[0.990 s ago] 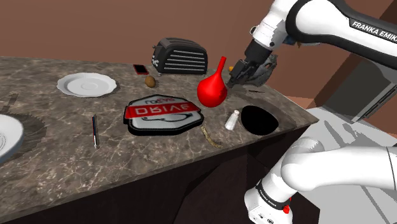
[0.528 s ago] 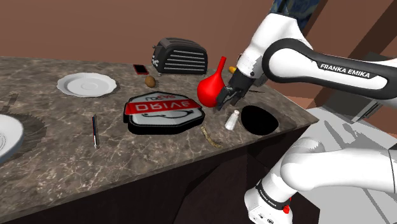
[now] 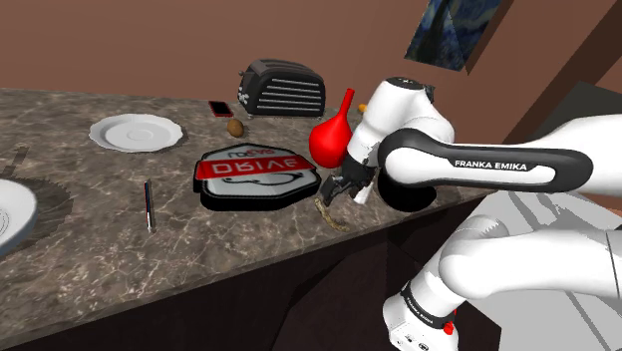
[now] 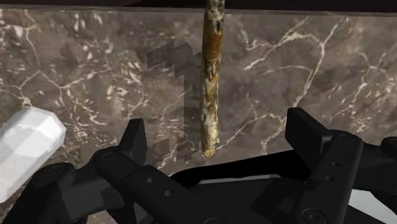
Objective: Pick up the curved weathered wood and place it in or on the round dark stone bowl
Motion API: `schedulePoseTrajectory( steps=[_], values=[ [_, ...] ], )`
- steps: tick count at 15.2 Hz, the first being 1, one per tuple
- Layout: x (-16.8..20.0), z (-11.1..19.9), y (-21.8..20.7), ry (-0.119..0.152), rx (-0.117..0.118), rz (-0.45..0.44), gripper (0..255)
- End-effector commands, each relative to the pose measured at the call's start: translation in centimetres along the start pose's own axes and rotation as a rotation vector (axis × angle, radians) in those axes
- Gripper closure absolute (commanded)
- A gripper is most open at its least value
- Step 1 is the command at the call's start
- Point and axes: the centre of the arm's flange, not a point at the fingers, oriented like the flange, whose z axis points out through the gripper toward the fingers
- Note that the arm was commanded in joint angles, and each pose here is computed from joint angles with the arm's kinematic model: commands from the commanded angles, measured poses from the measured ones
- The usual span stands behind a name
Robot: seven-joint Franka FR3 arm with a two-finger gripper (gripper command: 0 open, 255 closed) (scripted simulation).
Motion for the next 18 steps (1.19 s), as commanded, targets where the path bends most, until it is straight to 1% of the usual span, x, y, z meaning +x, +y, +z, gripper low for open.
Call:
schedulePoseTrajectory(
  steps=[1, 2, 10, 17, 18],
  values=[
    [-0.6, 2.5, -0.9, -0.004, -0.021, 0.034, 0],
    [-0.8, 3.2, -1.1, -0.005, -0.027, 0.043, 0],
    [-0.8, 7.2, -1.0, -0.005, -0.027, 0.043, 0],
    [-0.8, 7.2, -1.0, -0.005, -0.027, 0.043, 0],
    [-0.8, 7.2, -1.0, -0.005, -0.027, 0.043, 255]
  ],
)
